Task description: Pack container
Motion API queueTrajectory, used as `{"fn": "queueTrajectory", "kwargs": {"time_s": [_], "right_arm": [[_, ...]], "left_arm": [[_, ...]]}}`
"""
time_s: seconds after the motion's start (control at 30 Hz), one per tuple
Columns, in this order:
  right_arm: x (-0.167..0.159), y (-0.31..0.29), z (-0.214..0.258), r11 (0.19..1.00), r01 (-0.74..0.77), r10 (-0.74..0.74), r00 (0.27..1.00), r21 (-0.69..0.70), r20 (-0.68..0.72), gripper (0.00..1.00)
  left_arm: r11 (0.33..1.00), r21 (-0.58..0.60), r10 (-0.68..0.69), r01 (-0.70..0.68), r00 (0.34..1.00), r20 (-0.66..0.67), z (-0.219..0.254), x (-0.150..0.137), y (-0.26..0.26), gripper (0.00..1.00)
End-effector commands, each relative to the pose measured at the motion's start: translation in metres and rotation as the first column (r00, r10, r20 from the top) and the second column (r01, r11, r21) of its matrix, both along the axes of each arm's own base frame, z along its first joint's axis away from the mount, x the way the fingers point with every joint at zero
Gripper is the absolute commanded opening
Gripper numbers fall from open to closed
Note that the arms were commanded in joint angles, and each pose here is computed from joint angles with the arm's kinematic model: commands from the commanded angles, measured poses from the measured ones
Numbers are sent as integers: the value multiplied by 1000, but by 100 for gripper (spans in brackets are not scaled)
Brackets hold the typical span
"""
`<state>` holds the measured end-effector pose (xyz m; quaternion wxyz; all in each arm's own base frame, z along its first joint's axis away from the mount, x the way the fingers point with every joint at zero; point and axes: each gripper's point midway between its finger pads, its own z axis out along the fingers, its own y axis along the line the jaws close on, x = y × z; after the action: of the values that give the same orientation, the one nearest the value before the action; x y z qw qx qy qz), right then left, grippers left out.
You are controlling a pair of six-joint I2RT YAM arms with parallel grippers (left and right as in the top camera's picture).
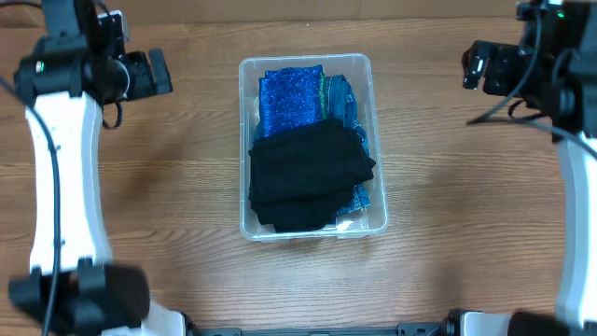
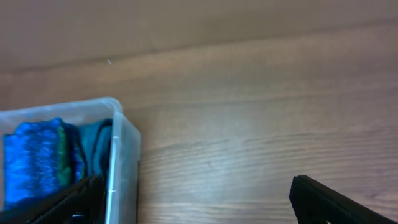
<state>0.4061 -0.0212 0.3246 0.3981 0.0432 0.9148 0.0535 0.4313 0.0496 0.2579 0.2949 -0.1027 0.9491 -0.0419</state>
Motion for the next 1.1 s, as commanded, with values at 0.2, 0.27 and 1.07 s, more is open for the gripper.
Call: {"fn": "queueTrajectory", "kwargs": {"time_s": [0.2,0.27,1.07], "right_arm": [[-52,7,-32,1000,-9,9,999,-4,52,100],[-77,10,-54,1000,-8,9,998,-6,68,100],[-150,13,-112,1000,13,-13,998,-6,-64,100]], "left_arm": [[993,90,-100,82,971,216,7,-90,-20,100],[995,80,-71,51,959,275,9,-113,-22,100],[993,115,-15,-7,982,187,-22,-130,-11,100]]}}
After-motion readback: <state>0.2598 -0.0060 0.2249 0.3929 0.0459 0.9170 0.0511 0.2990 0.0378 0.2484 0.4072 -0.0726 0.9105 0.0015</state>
